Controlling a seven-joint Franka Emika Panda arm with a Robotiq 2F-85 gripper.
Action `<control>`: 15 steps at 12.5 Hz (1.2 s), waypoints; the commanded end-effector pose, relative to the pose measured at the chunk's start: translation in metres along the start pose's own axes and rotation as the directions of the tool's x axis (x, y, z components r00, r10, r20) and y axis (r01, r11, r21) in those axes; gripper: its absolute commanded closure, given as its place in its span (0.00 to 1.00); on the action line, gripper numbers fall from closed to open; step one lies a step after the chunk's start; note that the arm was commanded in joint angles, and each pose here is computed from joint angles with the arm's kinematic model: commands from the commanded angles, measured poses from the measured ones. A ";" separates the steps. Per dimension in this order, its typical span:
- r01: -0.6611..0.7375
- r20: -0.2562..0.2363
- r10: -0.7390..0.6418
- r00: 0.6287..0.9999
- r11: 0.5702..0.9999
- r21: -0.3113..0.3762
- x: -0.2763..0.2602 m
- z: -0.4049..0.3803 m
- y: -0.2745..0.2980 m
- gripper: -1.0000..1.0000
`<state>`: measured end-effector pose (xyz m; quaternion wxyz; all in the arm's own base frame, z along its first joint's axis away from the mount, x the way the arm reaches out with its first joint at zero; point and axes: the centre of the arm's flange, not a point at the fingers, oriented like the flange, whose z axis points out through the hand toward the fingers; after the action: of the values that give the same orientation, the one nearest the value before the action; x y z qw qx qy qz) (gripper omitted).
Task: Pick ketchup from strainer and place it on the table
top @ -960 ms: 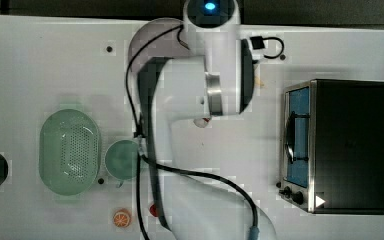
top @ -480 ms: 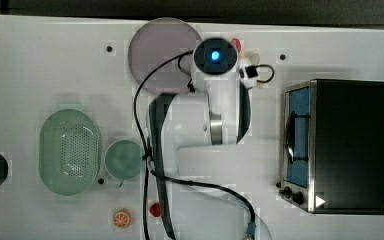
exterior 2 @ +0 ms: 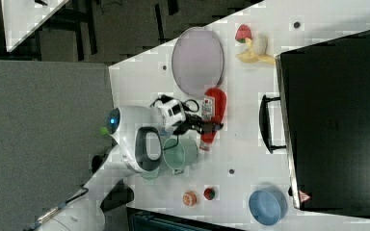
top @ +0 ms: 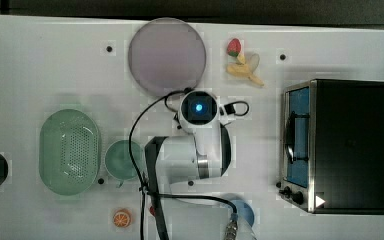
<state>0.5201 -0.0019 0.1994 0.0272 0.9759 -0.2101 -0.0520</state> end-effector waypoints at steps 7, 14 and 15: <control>0.014 -0.123 -0.008 0.992 0.999 0.050 0.028 -0.046 -0.001 0.00; -0.098 -0.243 0.106 0.964 0.994 0.046 0.064 -0.221 0.001 0.00; -0.126 -0.226 0.132 0.965 0.991 0.040 0.067 -0.237 0.002 0.00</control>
<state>0.6068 -0.0255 0.4290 0.0403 0.9639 -0.2522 0.0754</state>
